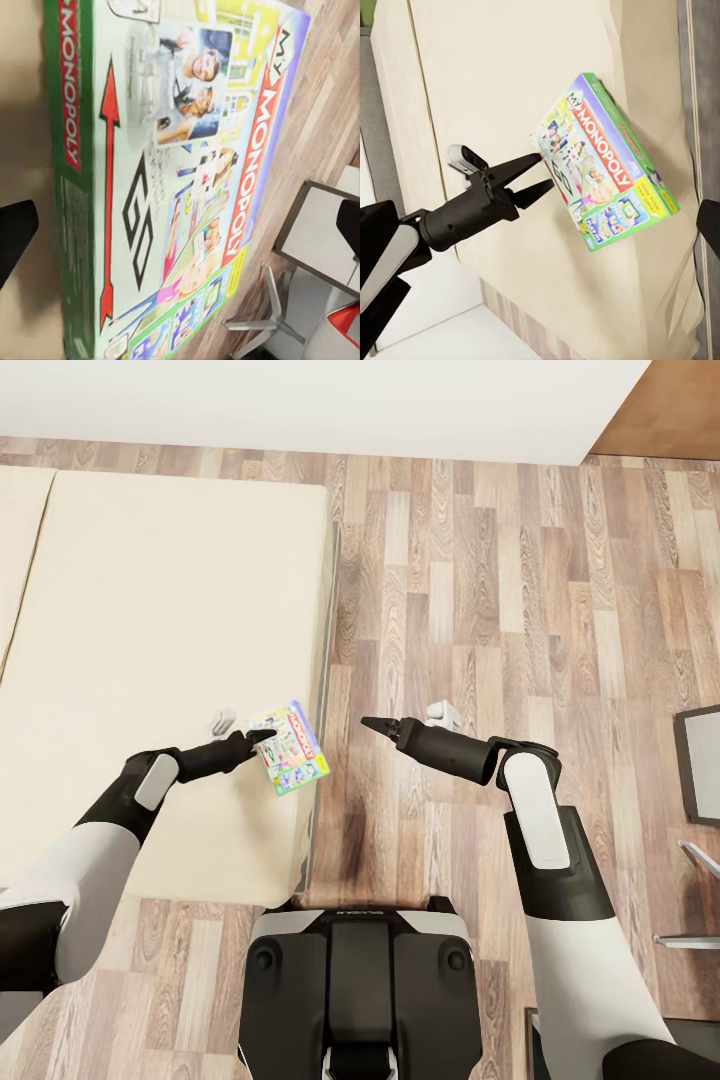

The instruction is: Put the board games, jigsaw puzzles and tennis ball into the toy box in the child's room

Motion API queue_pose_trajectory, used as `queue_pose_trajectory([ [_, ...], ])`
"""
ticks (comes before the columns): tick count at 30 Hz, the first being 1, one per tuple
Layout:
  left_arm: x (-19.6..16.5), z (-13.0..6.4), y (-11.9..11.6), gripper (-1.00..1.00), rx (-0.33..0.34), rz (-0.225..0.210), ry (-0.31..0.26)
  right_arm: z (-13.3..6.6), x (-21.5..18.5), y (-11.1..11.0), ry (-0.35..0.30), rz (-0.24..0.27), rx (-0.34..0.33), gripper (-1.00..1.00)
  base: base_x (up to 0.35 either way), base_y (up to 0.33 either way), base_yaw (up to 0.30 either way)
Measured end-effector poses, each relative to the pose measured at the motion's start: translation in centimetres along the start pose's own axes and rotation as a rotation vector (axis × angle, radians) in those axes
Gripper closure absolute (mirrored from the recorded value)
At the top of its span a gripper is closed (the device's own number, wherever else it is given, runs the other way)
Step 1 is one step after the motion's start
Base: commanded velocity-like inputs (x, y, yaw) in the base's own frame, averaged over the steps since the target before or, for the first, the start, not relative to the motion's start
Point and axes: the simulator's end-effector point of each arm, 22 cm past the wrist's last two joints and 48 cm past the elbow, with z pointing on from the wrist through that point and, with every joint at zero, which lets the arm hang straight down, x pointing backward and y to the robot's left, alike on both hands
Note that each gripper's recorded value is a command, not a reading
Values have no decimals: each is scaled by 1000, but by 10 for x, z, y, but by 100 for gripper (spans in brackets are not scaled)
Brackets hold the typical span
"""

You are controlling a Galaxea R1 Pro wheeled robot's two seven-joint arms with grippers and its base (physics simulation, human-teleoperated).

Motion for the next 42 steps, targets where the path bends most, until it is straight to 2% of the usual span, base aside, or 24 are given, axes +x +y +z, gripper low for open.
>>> queue_pose_trajectory([
  [19,-5,-5,6,-100,-16,10,-5,0,0,0,-2,-1,1,-100,0,0,0],
  [27,-30,-34,36,-100,-75,29,-37,0,0,-1,-2,-2,3,-100,0,0,0],
  [32,-40,-46,45,-100,-91,35,-50,0,0,-1,-1,-1,2,-100,0,0,0],
  [36,-50,-63,58,-100,-117,29,-47,0,0,-1,-2,-2,3,-100,0,0,0],
  [42,-67,-89,43,-100,-88,48,-11,0,0,-1,-2,-3,4,-100,0,0,0],
])
